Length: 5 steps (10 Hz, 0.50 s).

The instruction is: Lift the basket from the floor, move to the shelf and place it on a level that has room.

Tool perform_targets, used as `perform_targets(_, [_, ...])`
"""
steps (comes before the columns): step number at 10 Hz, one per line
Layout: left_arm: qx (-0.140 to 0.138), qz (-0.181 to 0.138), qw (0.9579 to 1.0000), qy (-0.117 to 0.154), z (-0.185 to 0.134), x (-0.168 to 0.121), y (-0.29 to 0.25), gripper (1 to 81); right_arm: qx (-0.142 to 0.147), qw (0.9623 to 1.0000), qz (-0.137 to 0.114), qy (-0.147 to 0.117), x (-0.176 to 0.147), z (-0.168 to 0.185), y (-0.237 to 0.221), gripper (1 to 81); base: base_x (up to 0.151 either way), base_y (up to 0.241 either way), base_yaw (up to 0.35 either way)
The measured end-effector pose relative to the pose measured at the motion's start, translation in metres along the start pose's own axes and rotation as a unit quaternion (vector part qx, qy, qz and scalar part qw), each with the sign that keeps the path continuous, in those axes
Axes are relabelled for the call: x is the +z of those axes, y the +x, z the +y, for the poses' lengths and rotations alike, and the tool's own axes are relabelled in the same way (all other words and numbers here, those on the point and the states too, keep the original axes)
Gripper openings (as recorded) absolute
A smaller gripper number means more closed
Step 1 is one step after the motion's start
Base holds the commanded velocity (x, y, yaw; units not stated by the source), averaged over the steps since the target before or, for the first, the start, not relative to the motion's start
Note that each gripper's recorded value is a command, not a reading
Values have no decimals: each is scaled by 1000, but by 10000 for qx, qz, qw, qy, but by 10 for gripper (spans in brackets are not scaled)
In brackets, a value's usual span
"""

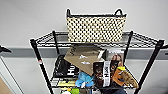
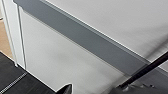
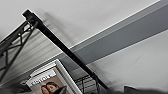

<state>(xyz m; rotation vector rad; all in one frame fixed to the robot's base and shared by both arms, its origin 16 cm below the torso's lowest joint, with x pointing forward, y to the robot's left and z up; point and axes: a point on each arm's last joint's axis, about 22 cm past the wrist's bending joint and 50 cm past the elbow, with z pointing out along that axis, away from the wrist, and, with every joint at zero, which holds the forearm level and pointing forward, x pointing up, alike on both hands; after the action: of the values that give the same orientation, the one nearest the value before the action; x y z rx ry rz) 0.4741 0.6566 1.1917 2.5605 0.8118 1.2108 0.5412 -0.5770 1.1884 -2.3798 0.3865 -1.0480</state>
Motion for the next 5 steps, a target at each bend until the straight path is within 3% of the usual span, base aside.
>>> perform_targets(2, [79,-333,9993,174,-25,27,-42,811,151,9986,-446,-259,27,38,-46,811,0,0,0])
perform_targets(5, [285,-769,9964,215,-46,63,-108,811,286,9929,-998,-577,53,87,-112,811,0,0,0])
